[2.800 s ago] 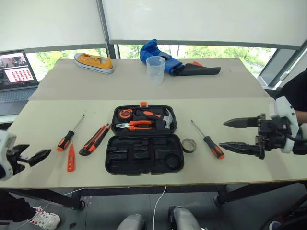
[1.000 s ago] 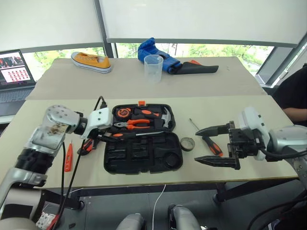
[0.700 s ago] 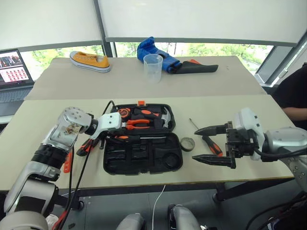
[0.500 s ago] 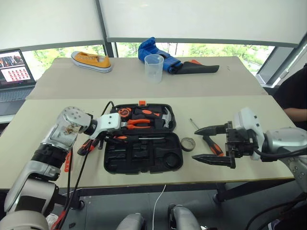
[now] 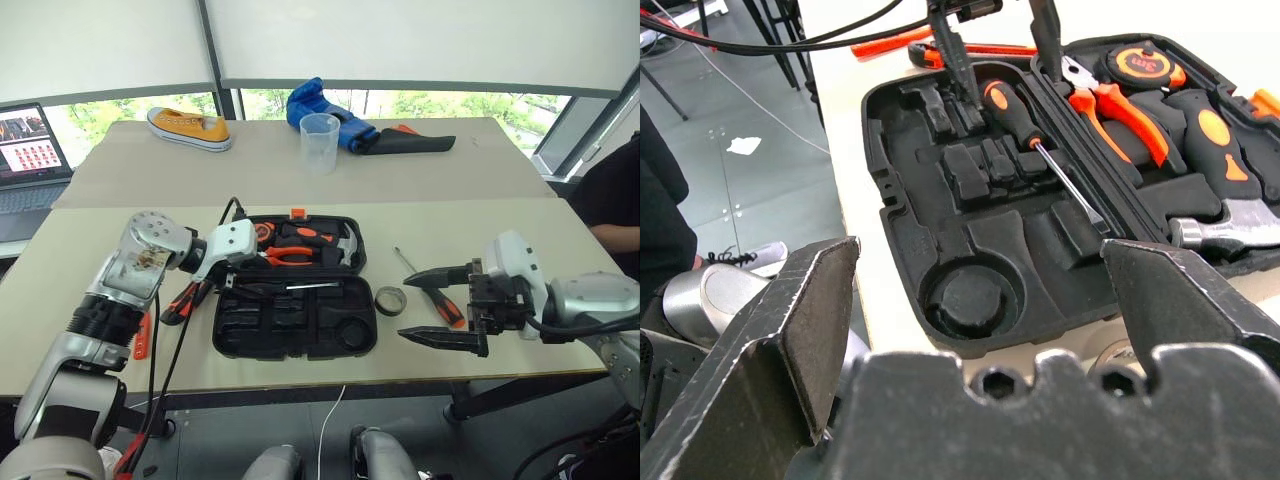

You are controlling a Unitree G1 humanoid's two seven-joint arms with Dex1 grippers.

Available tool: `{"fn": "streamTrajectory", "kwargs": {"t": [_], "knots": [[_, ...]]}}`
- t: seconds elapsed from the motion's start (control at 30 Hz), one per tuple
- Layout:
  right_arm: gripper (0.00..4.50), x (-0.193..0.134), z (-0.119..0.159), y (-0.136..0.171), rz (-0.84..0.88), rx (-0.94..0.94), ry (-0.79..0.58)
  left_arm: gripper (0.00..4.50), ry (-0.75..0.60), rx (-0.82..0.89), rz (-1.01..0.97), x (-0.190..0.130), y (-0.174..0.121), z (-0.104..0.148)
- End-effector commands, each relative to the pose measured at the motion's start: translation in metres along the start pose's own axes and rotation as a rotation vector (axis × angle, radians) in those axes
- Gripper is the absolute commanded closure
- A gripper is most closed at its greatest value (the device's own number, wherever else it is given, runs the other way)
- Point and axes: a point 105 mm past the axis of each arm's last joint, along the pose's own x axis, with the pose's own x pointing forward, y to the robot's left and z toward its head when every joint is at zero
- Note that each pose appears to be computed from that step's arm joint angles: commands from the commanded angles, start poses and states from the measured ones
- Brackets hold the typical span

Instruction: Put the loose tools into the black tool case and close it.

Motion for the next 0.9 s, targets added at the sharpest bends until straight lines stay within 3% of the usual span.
{"fn": "streamTrajectory", "kwargs": {"t": [0.03, 0.17, 0.47, 0.63, 0.73, 0.87, 0.9], "knots": [[0.00, -0.002, 0.012, 0.002, -0.004, -0.054, -0.035, 3.05, -0.006, 0.047, 0.030, 0.002, 0.010, 0.009], [0.00, -0.001, 0.012, 0.001, -0.007, -0.054, -0.036, 4.46, -0.001, 0.055, 0.013, 0.012, 0.010, 0.007], [0.00, -0.002, 0.009, 0.001, -0.026, -0.041, -0.035, 4.46, 0.110, 0.139, -0.057, 0.034, -0.004, -0.012], [0.00, -0.004, 0.004, -0.002, -0.066, -0.029, -0.029, 4.46, 0.098, 0.136, 0.012, 0.036, 0.006, -0.012], [0.00, -0.014, -0.001, -0.012, -0.180, -0.008, -0.023, 4.46, -0.077, 0.044, 0.046, 0.022, 0.013, 0.017], [0.00, -0.045, -0.019, -0.022, -0.393, 0.093, -0.003, 3.63, -0.365, -0.032, 0.025, -0.016, 0.006, 0.060], [0.00, -0.053, -0.027, -0.022, -0.443, 0.117, 0.019, 3.18, -0.431, -0.044, 0.037, -0.026, 0.005, 0.070]]}}
